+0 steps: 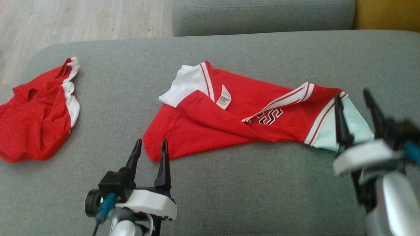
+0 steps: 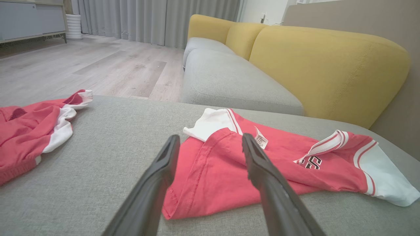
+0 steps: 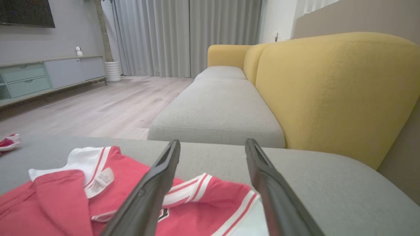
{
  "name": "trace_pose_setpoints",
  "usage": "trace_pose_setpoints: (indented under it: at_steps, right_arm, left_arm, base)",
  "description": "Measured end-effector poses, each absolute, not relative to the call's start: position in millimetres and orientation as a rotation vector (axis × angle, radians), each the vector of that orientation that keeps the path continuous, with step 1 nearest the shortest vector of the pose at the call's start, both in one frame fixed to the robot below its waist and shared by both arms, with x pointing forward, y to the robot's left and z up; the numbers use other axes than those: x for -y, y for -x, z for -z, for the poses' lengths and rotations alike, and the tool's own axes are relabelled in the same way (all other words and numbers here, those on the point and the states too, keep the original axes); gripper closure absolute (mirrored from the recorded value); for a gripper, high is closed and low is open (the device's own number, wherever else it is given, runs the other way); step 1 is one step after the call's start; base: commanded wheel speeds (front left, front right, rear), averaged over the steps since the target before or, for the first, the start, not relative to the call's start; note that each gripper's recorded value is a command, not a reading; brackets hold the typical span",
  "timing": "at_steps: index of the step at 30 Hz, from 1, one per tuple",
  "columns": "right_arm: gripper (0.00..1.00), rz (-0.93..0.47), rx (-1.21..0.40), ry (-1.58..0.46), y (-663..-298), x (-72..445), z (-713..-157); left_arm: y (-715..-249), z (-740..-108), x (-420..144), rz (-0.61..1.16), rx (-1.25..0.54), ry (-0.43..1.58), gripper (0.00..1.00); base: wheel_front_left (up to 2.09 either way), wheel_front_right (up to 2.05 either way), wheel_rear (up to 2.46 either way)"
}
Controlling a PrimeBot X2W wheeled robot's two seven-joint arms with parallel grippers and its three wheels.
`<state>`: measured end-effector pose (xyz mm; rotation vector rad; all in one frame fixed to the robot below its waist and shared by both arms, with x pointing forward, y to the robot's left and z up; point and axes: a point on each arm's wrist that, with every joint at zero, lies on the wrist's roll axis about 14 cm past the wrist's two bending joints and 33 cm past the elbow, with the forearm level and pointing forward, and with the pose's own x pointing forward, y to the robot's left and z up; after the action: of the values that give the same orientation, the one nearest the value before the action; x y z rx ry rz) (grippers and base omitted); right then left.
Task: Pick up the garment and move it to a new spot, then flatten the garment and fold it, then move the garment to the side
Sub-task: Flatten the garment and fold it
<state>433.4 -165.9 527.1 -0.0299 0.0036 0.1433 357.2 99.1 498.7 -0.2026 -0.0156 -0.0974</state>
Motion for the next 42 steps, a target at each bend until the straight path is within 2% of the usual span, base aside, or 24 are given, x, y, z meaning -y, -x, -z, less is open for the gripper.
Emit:
trace_pose_setpoints:
  at_steps: [6,11,23,28,31,37,39,42]
  right_arm:
    - [0.0,-0.123,0.01,0.014,-383.1,163.5,-495.6]
    - [0.0,-0.082,-0.03,0.013,-359.6,175.9,-473.8]
    - [0.0,-0.083,-0.063,-0.007,-349.6,174.2,-462.5]
    - [0.0,-0.087,-0.077,-0.01,-350.5,172.5,-458.3]
    - [0.0,-0.094,-0.081,-0.012,-353.8,169.7,-456.8]
    - [0.0,-0.124,-0.073,-0.019,-371.3,158.6,-457.2]
    - [0.0,-0.129,-0.08,-0.028,-375.3,156.0,-454.4]
    - [0.0,-0.117,-0.106,-0.041,-377.1,158.7,-445.7]
  left_arm:
    - [-355.4,-500.5,-104.2,0.085,0.023,0.2,0.0]
    - [-353.6,-499.7,-104.9,0.088,0.024,0.187,0.0]
    - [-350.8,-486.9,-107.7,0.085,-0.014,0.176,0.0]
    - [-359.4,-470.0,-89.9,0.16,-0.068,0.159,0.0]
    - [-379.4,-464.2,-73.1,0.23,-0.091,0.121,0.0]
    - [-452.8,-480.3,-36.2,0.371,-0.116,0.03,0.0]
    - [-470.1,-470.2,-27.8,0.397,-0.178,-0.004,0.0]
    - [-488.8,-428.6,-23.4,0.416,-0.362,-0.076,0.0]
  base:
    - [0.0,0.0,0.0]
    - [0.0,0.0,0.0]
    - [0.0,0.0,0.0]
    - [0.0,0.0,0.0]
    - [0.0,0.0,0.0]
    - [0.0,0.0,0.0]
    - [0.0,0.0,0.0]
    - [0.0,0.0,0.0]
